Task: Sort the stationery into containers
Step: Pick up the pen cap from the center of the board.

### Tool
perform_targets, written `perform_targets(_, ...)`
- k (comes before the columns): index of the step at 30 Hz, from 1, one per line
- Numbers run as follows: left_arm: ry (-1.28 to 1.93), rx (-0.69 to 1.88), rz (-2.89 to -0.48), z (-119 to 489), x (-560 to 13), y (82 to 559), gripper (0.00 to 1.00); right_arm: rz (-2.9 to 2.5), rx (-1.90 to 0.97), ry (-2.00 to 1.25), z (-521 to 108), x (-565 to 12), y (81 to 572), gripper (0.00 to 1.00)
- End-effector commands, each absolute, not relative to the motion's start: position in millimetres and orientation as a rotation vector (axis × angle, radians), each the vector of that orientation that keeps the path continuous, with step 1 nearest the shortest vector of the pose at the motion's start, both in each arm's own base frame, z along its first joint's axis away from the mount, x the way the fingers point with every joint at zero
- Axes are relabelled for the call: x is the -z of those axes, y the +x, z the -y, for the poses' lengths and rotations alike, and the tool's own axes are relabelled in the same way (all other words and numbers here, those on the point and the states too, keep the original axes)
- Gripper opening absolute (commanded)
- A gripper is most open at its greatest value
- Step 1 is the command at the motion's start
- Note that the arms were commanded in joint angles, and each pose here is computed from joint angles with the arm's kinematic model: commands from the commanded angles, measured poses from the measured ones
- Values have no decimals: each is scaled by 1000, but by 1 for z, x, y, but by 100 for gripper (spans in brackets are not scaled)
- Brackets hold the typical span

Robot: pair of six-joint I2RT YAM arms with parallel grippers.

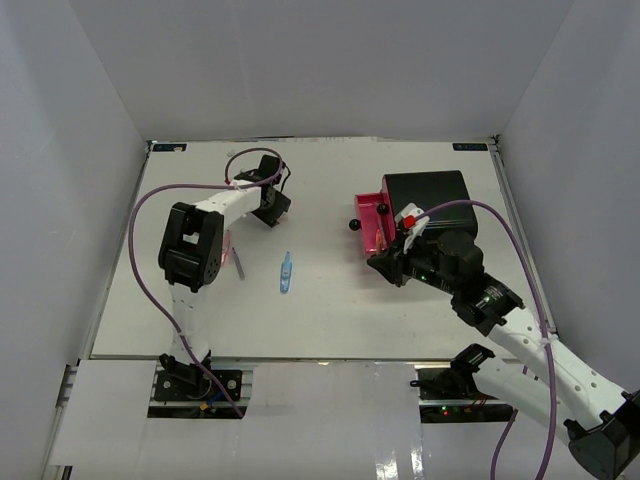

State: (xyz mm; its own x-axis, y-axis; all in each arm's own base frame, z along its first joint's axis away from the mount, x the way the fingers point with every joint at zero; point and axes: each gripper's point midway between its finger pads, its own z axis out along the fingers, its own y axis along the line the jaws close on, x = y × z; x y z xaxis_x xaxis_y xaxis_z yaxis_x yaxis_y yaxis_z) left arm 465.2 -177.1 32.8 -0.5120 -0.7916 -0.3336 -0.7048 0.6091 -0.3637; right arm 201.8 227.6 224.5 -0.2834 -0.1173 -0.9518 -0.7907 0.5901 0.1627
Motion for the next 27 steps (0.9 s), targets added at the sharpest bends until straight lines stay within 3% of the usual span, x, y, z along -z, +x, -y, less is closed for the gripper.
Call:
perform_targets(1, -1221, 227, -2348, 174, -42, 468, 53, -1719, -764, -740, -224, -232, 205, 8)
perform_targets(12, -1167, 116, -2438, 168, -29, 459, 41, -1707, -758, -730, -221, -234, 204, 8)
perform_targets(20, -1073, 63, -2480, 163, -26, 457, 23, -1706, -765, -735, -222, -234, 204, 8)
perform_targets(27, -895, 114, -2436, 160, -58, 464, 8, -1702, -811, -818, -232, -231, 198, 8)
